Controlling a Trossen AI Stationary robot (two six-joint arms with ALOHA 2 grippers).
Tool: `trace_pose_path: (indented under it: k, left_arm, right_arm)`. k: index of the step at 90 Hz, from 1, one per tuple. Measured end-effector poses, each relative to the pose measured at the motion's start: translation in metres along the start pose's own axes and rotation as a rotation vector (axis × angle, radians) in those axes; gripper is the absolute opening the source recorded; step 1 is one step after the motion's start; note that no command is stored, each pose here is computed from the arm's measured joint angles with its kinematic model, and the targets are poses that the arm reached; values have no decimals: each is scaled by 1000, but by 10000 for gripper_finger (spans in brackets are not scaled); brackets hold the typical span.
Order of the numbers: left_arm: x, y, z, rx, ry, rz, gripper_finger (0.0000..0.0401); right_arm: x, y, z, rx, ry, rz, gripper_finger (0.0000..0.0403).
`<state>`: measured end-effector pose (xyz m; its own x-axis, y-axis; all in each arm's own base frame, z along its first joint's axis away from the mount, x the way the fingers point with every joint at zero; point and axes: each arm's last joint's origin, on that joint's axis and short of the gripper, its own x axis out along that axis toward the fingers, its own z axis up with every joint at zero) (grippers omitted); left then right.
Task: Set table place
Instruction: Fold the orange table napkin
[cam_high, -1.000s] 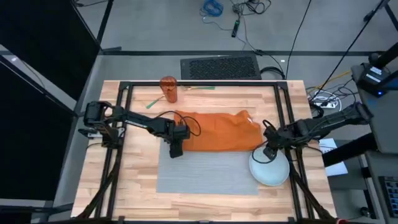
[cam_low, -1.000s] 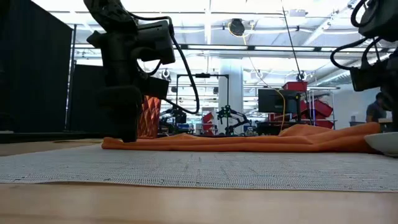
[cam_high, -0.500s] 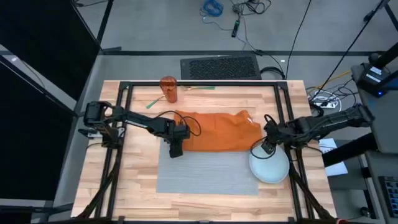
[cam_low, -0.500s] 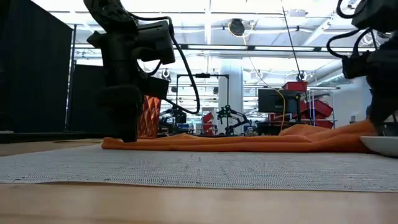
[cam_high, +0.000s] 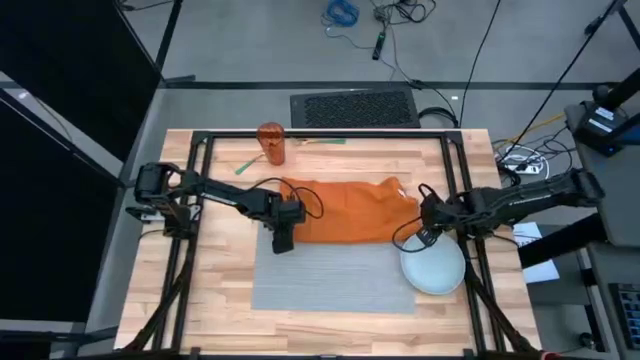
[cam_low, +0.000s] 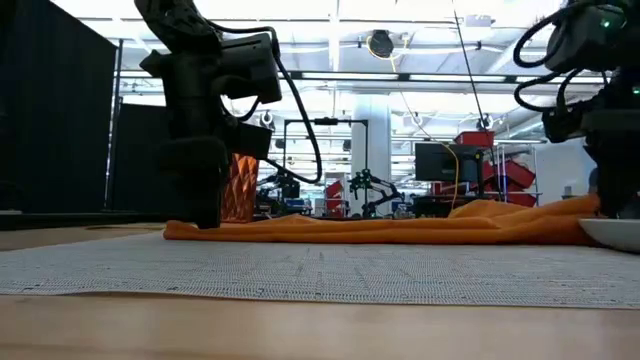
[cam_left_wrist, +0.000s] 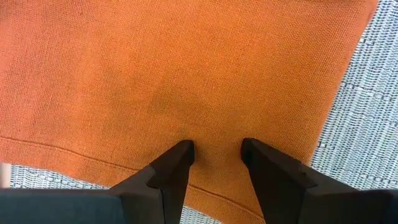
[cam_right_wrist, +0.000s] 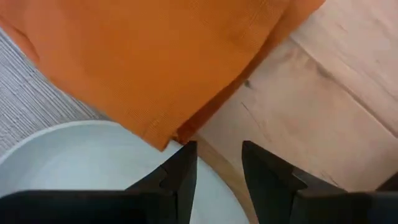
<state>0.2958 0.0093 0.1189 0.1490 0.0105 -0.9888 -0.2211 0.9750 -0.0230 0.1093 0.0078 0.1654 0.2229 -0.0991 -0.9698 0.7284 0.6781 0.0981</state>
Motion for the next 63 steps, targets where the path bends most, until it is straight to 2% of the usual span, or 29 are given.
trace_pose_path:
  k: [26, 63]
  left_arm:
    - [0, 0, 0, 13, -2, 6, 145]
    - [0, 0, 0, 18, -4, 12, 145]
  right_arm:
    - [2, 3, -1, -3, 66, 34, 114]
    - [1, 18, -3, -64, 130, 230, 114]
